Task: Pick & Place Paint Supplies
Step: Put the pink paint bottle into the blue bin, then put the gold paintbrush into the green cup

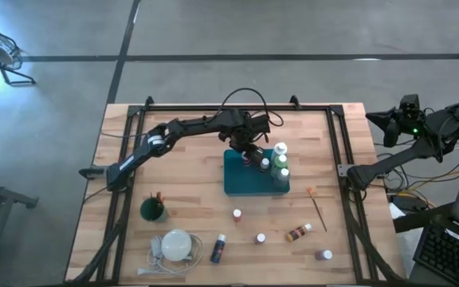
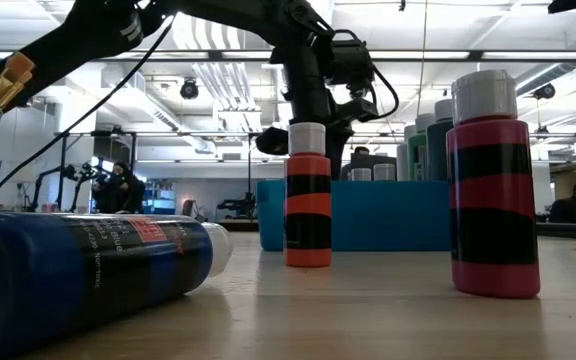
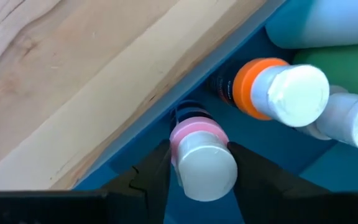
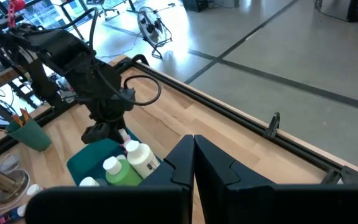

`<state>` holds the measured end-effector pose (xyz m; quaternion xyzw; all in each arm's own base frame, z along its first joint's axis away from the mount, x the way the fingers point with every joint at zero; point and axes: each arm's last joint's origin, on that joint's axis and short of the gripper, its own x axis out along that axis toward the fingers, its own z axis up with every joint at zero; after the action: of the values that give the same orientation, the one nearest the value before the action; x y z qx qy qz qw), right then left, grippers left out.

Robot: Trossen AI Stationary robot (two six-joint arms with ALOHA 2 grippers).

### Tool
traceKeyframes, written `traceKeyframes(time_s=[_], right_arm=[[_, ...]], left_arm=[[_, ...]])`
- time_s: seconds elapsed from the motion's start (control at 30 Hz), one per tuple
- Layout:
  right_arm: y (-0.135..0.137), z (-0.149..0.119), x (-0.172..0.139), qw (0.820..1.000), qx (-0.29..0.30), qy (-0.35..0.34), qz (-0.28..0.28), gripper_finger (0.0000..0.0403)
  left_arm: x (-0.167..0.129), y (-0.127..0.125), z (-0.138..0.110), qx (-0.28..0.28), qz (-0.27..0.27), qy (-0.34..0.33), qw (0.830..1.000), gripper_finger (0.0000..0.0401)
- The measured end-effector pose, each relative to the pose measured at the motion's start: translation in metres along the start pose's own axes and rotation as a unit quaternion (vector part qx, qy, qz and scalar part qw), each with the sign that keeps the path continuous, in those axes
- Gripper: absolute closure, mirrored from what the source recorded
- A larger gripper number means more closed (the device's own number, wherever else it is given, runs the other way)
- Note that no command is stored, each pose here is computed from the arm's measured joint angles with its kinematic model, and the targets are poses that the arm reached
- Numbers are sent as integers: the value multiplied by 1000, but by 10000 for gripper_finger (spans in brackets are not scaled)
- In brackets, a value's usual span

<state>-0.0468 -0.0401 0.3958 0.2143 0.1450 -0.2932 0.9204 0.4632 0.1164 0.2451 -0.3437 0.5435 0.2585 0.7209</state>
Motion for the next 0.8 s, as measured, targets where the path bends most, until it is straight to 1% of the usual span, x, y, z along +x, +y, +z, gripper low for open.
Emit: traceKeyframes(time_s=[0.27, 0.57, 0.7, 0.8], right_arm=[[0, 0, 0, 1000, 0, 0, 0, 394], [0, 0, 0, 1000, 0, 0, 0, 394], [0, 0, 0, 1000, 0, 0, 0, 394], [0, 0, 0, 1000, 0, 0, 0, 394]], left_arm=[[0, 1, 1, -8, 1, -2, 1000, 241], [0, 1, 2, -9, -6, -1, 1000, 176], [-2, 0, 2, -7, -15, 2, 1000, 171], [-13, -3, 5, -2, -27, -13, 1000, 171]])
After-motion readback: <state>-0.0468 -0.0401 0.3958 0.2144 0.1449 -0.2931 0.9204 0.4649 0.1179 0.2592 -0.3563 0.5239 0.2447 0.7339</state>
